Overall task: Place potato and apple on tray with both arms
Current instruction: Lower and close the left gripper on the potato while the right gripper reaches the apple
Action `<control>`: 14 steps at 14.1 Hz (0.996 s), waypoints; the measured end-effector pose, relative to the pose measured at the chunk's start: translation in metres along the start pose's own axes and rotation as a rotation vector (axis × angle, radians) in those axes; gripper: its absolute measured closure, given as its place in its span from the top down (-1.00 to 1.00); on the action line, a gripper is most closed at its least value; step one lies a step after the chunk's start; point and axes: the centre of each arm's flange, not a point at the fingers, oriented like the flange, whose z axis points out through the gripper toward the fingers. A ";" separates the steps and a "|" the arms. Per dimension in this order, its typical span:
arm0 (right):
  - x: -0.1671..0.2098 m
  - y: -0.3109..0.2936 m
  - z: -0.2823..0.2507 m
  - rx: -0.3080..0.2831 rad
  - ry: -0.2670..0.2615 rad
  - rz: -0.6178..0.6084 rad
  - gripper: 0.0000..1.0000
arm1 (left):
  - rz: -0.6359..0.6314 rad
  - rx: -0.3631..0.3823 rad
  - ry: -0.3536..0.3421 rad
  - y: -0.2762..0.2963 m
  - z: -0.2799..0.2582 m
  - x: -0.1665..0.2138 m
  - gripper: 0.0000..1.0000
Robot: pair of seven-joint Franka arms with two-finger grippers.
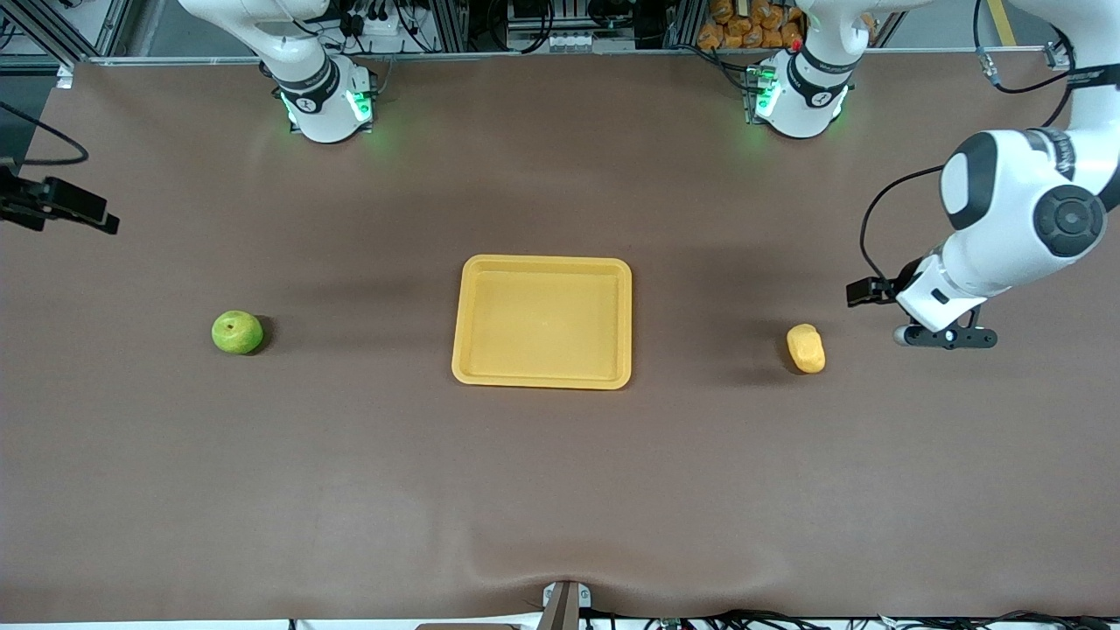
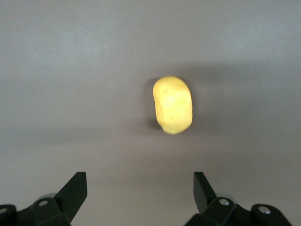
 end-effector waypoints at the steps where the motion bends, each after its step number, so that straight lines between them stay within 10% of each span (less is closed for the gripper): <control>1: 0.004 -0.002 0.003 -0.001 -0.001 -0.002 1.00 | -0.021 -0.002 0.017 0.001 0.010 0.000 1.00; 14: 0.048 0.016 0.045 -0.007 -0.001 0.031 1.00 | -0.339 -0.037 0.029 0.043 0.138 0.019 1.00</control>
